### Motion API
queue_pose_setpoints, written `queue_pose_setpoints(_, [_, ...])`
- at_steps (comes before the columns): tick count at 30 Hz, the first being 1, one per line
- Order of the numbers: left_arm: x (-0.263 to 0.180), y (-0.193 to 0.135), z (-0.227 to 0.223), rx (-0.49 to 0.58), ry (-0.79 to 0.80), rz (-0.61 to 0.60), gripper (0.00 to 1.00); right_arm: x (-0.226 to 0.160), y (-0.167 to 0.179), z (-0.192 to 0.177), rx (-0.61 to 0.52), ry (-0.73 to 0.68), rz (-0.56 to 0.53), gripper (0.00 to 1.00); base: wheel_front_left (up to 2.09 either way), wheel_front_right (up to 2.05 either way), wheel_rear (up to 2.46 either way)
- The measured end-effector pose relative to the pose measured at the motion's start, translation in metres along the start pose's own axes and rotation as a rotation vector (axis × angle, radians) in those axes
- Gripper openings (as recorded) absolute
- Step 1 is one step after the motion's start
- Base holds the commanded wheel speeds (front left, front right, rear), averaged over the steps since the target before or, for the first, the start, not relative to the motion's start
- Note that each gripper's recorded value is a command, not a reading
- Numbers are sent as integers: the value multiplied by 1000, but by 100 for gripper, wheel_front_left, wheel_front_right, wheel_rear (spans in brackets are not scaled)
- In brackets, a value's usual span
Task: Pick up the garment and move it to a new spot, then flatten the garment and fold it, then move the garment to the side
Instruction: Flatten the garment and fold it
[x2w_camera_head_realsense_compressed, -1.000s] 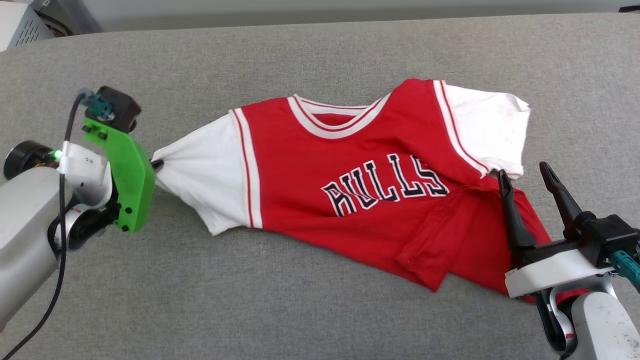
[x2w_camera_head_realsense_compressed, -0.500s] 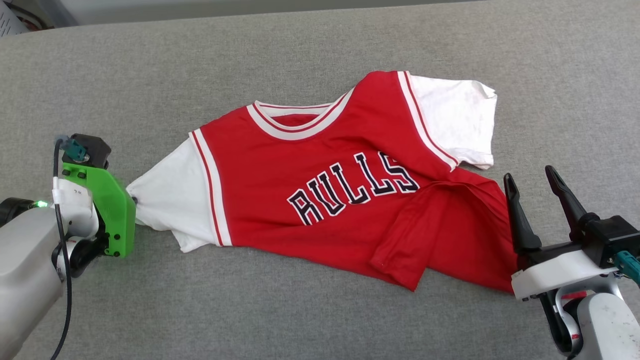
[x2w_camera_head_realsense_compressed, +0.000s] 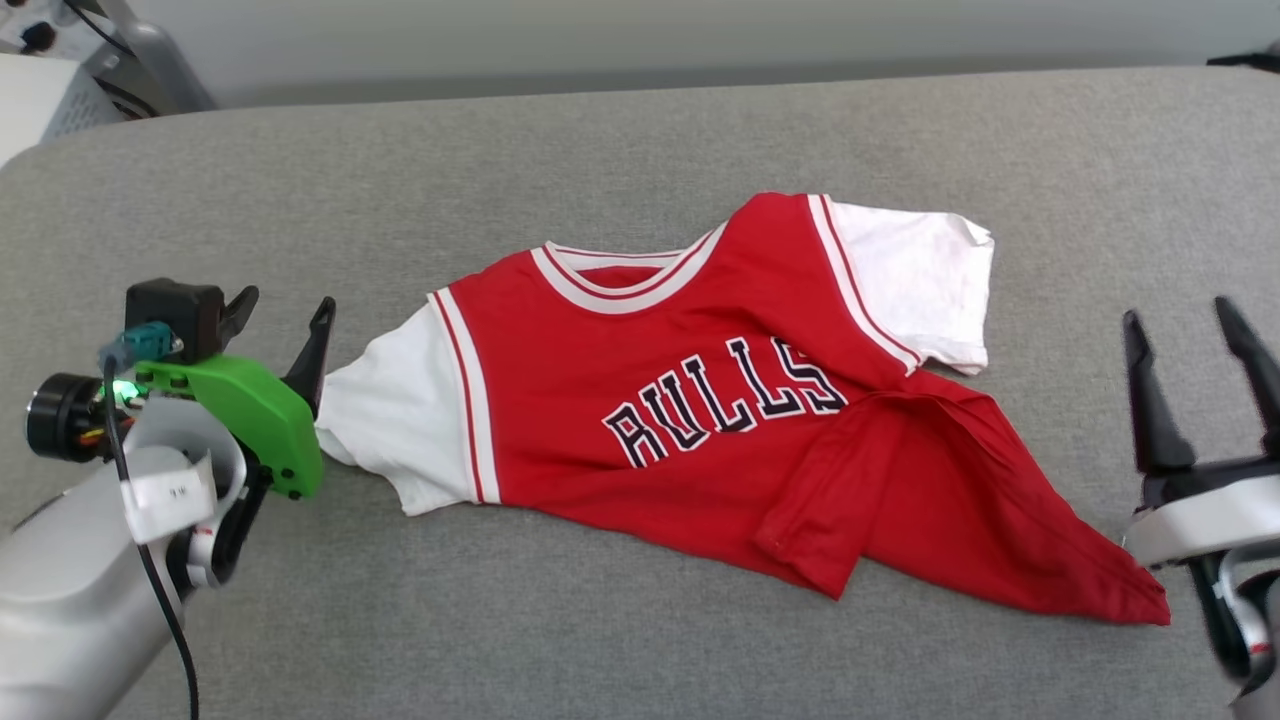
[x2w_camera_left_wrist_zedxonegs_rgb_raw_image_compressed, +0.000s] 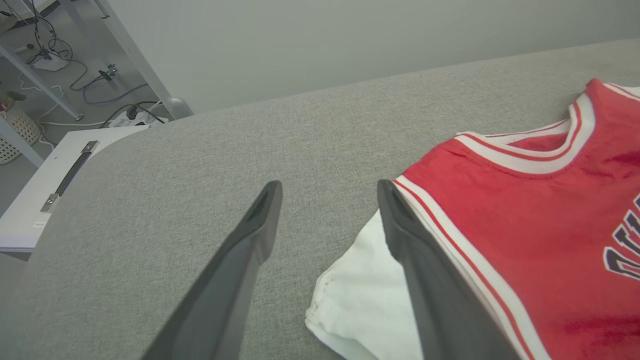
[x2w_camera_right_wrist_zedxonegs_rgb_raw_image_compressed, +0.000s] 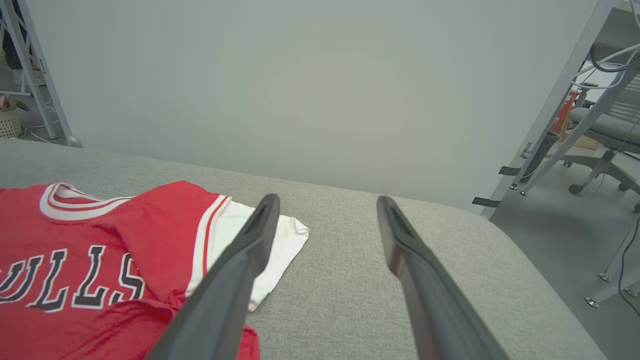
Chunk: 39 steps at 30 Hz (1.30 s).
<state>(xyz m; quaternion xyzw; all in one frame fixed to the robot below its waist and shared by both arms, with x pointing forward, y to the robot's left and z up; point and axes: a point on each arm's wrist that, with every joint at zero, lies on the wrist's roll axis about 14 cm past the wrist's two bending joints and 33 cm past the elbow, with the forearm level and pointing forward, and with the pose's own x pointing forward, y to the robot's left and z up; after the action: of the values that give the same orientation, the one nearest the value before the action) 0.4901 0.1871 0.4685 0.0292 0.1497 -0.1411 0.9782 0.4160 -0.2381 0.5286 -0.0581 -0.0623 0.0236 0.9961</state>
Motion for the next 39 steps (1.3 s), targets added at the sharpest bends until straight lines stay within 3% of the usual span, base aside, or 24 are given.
queue_pose_setpoints(7, [-34,2,35,-20,-174,129,100,44,-16,68,-75,-123,24,100,0,0,0])
queue_pose_setpoints(13, [-60,-1,44,-42,-293,232,100,82,-17,70,-87,25,98,100,0,0,0])
queue_pose_setpoints(20, [-79,2,35,-42,-350,323,100,112,-18,25,-19,368,175,100,0,0,0])
queue_pose_setpoints(28, [-69,2,22,-64,-361,344,100,113,9,-60,35,863,297,100,0,0,0])
queue_pose_setpoints(39, [-48,12,-11,-70,-301,363,100,120,35,-145,-2,1115,348,100,0,0,0])
